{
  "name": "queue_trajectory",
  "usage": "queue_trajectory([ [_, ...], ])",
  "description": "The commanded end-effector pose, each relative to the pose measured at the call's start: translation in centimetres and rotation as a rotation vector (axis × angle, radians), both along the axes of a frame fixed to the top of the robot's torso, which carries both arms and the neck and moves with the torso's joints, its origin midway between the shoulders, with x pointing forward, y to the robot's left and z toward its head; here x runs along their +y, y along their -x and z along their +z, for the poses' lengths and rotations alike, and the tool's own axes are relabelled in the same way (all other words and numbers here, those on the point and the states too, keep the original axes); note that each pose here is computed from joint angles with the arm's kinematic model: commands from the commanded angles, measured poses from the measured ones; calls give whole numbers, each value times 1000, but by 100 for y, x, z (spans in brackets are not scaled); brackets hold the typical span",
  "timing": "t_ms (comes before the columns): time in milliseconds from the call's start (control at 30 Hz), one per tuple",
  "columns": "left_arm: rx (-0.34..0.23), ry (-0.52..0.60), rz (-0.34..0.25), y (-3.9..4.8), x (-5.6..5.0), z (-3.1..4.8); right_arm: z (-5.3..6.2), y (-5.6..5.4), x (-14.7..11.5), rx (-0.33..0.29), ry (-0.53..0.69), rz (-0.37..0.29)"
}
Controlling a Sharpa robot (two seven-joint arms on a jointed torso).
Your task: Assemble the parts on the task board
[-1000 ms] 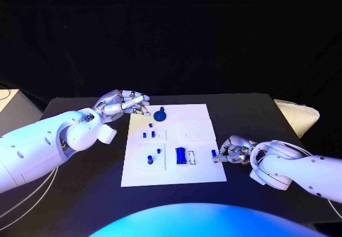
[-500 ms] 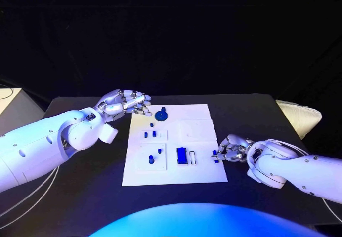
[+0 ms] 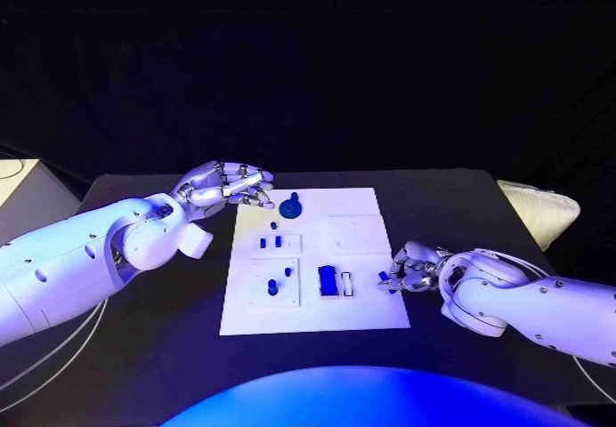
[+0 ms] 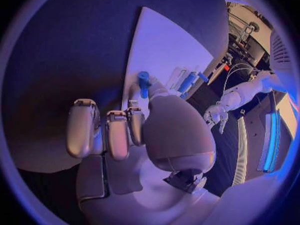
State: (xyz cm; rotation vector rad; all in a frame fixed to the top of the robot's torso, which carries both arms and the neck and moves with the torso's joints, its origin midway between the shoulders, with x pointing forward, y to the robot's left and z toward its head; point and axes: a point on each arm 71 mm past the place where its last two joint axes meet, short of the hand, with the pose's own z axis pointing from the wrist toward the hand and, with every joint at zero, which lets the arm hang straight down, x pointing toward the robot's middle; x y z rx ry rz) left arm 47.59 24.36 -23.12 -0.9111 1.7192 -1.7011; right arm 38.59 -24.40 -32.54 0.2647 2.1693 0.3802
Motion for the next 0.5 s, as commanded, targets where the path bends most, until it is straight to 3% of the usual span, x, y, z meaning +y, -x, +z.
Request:
queue_trajectory([
  [33,-7,19,-24,11,-27,14,-151,103,-42,88,94,24],
  [233,-7,19,-25,12,-28,13,-132,109,-17,69,75,17],
  [500,-5,18,-25,11,-29,10,-87,135,16,62,-44,-45],
])
